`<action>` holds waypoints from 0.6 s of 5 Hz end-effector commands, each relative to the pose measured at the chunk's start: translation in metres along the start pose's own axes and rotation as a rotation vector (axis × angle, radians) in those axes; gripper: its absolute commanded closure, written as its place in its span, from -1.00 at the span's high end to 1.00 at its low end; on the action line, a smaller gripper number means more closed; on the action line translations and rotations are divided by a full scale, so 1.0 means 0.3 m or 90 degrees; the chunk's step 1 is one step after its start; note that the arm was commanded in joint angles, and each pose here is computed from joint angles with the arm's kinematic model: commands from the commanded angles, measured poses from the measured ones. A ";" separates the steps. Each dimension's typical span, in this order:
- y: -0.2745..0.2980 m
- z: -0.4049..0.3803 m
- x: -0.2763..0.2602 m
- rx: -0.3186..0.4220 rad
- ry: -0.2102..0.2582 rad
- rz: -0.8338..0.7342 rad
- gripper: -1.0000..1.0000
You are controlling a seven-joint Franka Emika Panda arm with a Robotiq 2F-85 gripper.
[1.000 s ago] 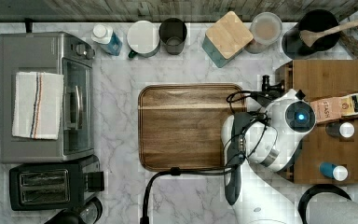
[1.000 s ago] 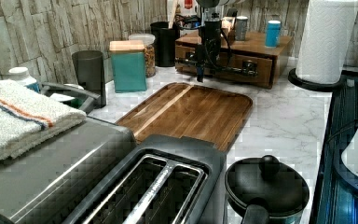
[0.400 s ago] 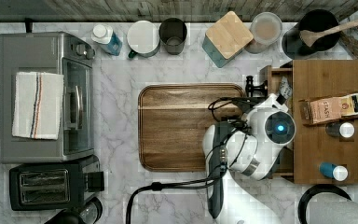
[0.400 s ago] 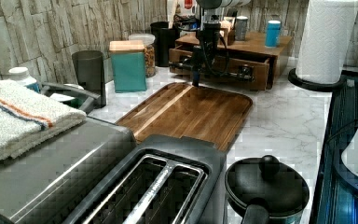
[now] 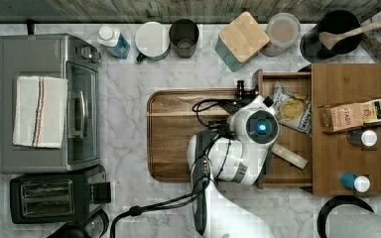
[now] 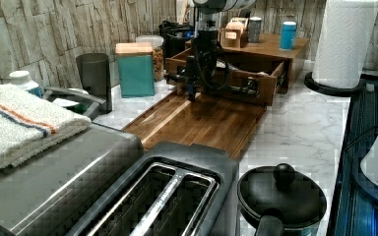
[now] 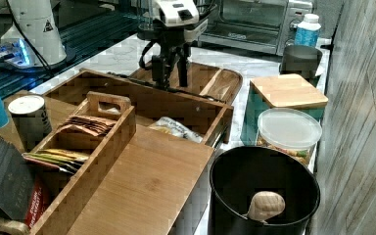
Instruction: Open the drawer.
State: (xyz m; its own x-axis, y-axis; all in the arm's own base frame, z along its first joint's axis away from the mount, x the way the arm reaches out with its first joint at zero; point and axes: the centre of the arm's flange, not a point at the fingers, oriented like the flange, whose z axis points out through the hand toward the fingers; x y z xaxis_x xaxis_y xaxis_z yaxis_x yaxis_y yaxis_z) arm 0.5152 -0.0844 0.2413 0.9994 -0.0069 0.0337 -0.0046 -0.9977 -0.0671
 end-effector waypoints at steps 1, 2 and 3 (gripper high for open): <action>-0.556 -0.077 -0.013 0.053 -0.027 -0.083 1.00; -0.649 -0.101 -0.018 0.046 -0.021 -0.052 1.00; -0.743 -0.087 -0.013 0.038 -0.006 -0.015 1.00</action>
State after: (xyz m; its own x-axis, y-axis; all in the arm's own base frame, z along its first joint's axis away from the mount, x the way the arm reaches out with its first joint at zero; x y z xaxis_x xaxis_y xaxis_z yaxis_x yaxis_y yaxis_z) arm 0.5197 -0.0440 0.2490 0.9766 -0.2150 0.0048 -0.2139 -0.9734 -0.0816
